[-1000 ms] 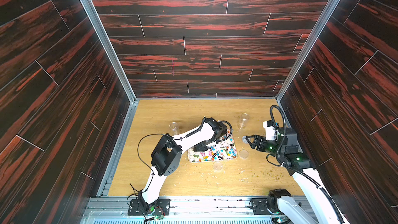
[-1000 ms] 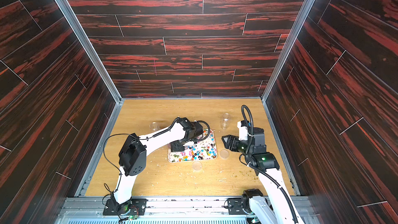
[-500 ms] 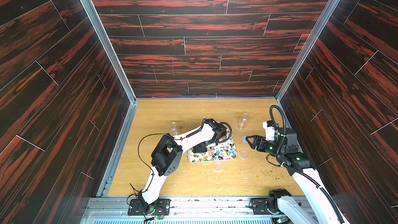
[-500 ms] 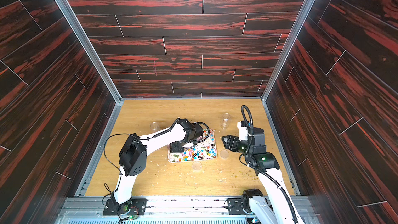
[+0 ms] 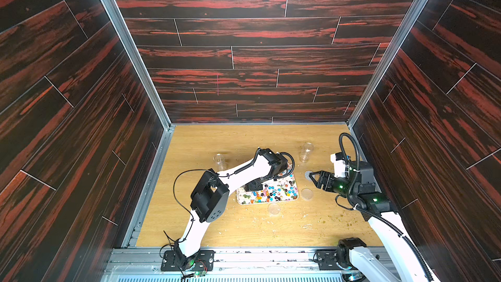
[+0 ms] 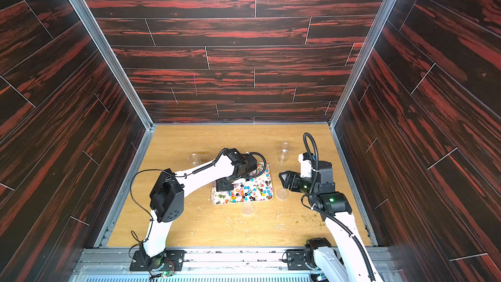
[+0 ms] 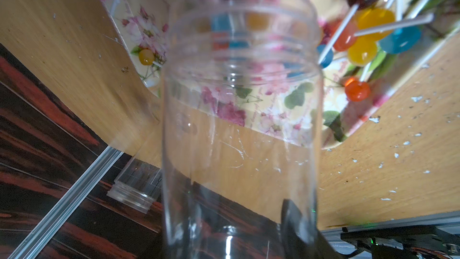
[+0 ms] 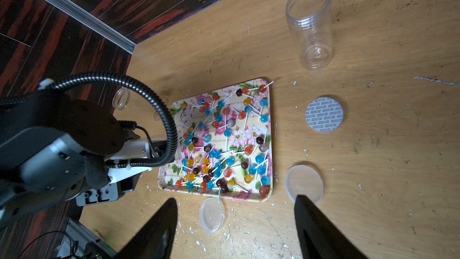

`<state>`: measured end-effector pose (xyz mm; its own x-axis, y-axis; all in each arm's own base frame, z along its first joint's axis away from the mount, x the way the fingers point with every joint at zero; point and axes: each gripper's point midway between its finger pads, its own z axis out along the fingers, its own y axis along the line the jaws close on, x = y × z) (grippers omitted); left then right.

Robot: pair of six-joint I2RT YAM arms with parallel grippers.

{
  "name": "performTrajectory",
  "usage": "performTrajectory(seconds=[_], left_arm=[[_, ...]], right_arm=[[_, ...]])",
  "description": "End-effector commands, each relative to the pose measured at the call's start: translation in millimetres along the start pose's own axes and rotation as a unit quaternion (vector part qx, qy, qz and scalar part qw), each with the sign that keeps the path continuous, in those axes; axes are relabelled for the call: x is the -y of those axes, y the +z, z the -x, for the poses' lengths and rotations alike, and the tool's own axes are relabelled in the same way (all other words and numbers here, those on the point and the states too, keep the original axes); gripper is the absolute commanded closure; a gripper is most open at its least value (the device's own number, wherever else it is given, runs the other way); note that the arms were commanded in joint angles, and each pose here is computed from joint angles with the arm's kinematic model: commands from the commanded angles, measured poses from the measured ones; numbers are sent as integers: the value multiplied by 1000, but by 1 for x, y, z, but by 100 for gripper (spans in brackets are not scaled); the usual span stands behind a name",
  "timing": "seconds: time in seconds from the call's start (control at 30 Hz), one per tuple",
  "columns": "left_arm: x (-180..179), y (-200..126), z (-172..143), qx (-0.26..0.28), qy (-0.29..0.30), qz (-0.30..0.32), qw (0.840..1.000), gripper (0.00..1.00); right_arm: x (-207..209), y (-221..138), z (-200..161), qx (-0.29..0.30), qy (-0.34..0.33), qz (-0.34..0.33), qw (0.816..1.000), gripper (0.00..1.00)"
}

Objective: Pour the candies out of the jar
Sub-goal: 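Pour the candies out of the jar onto the tray.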

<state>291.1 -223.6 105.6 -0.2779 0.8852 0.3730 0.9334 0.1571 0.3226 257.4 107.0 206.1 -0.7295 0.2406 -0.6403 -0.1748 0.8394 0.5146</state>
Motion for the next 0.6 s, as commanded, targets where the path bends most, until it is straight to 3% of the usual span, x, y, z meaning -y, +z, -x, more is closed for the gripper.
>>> performTrajectory(seconds=[0.0, 0.27, 0.57], left_arm=[[-2, -15, -13, 10, -7, 7, 1000, 65], [-7, -40, 2, 113, -69, 1, 991, 64], [-20, -91, 6, 281, -153, 12, 947, 63]], right_arm=[[-5, -5, 4, 5, 2, 7, 1000, 24], [-38, -26, 19, 17, -29, 65, 997, 24], [-79, -57, 37, 28, -57, 133, 989, 24]])
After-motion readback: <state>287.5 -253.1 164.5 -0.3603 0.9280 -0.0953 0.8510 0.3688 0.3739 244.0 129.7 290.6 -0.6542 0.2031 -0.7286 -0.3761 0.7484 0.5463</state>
